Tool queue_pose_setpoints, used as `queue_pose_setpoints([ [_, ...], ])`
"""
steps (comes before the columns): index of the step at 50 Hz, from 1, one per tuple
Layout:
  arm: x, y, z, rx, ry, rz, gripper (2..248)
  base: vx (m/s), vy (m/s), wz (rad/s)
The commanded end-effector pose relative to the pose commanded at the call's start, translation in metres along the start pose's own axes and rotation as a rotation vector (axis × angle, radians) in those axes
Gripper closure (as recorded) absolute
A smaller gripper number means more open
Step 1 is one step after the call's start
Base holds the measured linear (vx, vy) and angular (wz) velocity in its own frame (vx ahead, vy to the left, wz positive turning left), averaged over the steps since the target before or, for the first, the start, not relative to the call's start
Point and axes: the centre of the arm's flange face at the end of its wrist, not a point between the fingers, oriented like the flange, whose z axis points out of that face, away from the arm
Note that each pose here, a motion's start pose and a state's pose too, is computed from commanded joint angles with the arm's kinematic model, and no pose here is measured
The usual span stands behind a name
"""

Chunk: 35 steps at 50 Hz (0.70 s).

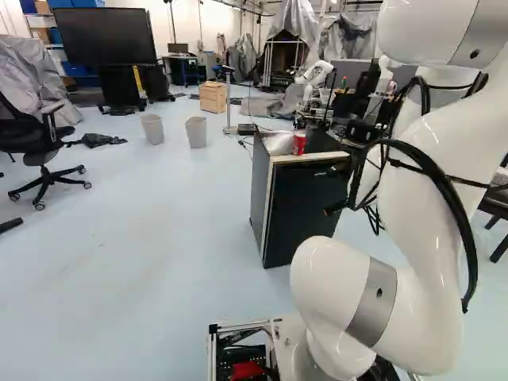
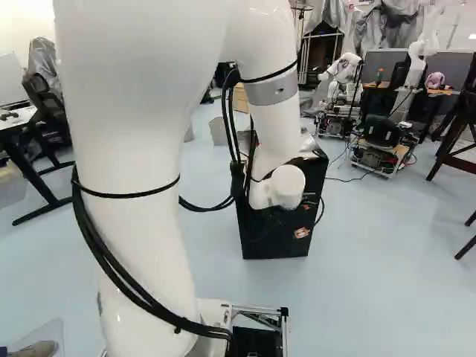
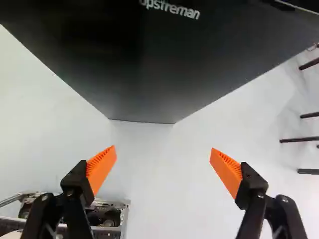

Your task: Grab a drink from the fridge

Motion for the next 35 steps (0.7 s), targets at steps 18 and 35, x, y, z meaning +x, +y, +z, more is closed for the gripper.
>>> queue_pose_setpoints([
  [18,0.01,-0.027,0.015,0.058,0.137,0.008,3,0.0,0.0,0.0],
  [35,0.019,-0.05,0.028,0.092,0.254,0.047,3,0.0,0.0,0.0],
])
